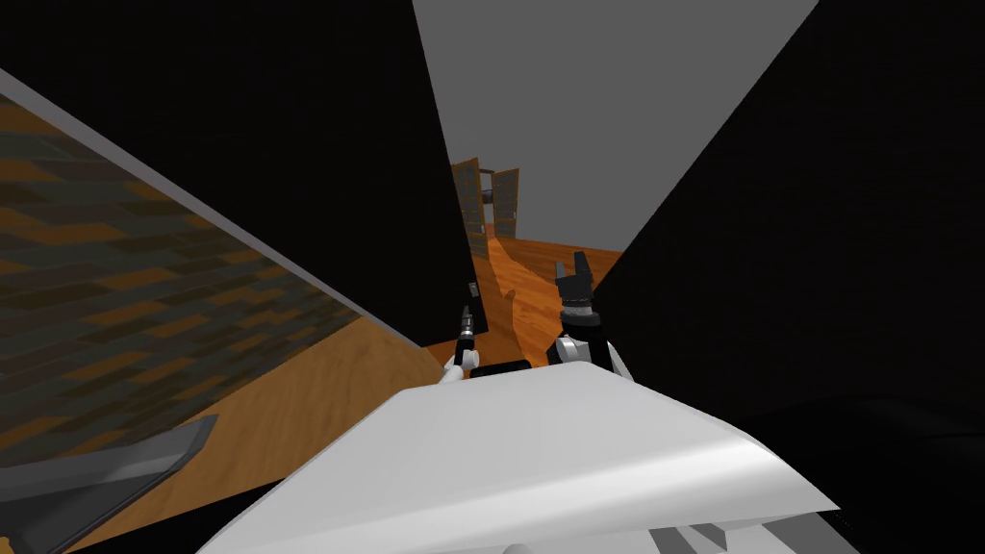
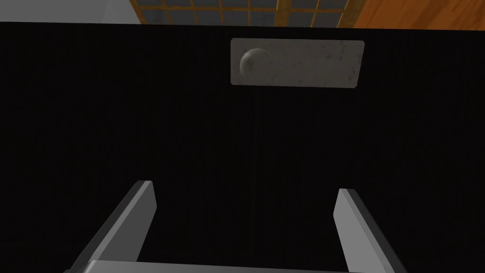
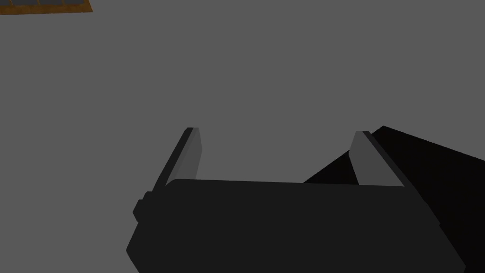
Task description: Push the door open
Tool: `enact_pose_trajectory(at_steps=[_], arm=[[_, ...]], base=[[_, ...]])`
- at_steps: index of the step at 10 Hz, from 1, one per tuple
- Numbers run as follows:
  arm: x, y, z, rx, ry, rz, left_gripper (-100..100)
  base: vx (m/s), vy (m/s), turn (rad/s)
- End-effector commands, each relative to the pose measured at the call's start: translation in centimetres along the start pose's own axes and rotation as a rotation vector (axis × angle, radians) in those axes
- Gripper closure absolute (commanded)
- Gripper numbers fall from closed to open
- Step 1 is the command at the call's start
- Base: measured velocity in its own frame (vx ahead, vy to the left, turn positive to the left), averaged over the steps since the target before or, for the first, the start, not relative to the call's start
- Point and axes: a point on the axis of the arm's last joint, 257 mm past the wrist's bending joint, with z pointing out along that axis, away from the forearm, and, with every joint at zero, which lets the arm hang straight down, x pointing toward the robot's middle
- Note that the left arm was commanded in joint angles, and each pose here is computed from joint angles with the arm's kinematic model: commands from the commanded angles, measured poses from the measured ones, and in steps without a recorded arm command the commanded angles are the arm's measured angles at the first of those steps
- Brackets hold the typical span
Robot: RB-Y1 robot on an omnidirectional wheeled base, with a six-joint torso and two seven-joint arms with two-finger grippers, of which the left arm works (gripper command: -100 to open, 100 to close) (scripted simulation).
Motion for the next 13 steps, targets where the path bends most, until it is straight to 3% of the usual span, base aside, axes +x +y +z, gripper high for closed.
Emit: enact_pose_trajectory(at_steps=[1, 5, 7, 10, 12, 13], arm=[[-1.1, 0.0, 0.08, 0.002, -0.006, 0.018, -100], [-3.7, 0.0, 0.25, 0.006, -0.025, 0.058, -100], [-4.1, 0.0, 0.26, 0.007, -0.030, 0.063, -100], [-3.5, 0.0, 0.17, 0.007, -0.035, 0.048, -100], [-1.9, 0.0, 0.01, 0.004, -0.033, 0.018, -100], [-2.3, 0.0, 0.21, 0.004, -0.033, 0.027, -100]], base=[[0.057, 0.052, -0.009], [0.177, 0.101, -0.024], [0.206, -0.018, -0.024], [0.220, -0.070, -0.030], [0.203, -0.084, -0.024], [0.075, -0.037, 0.032]])
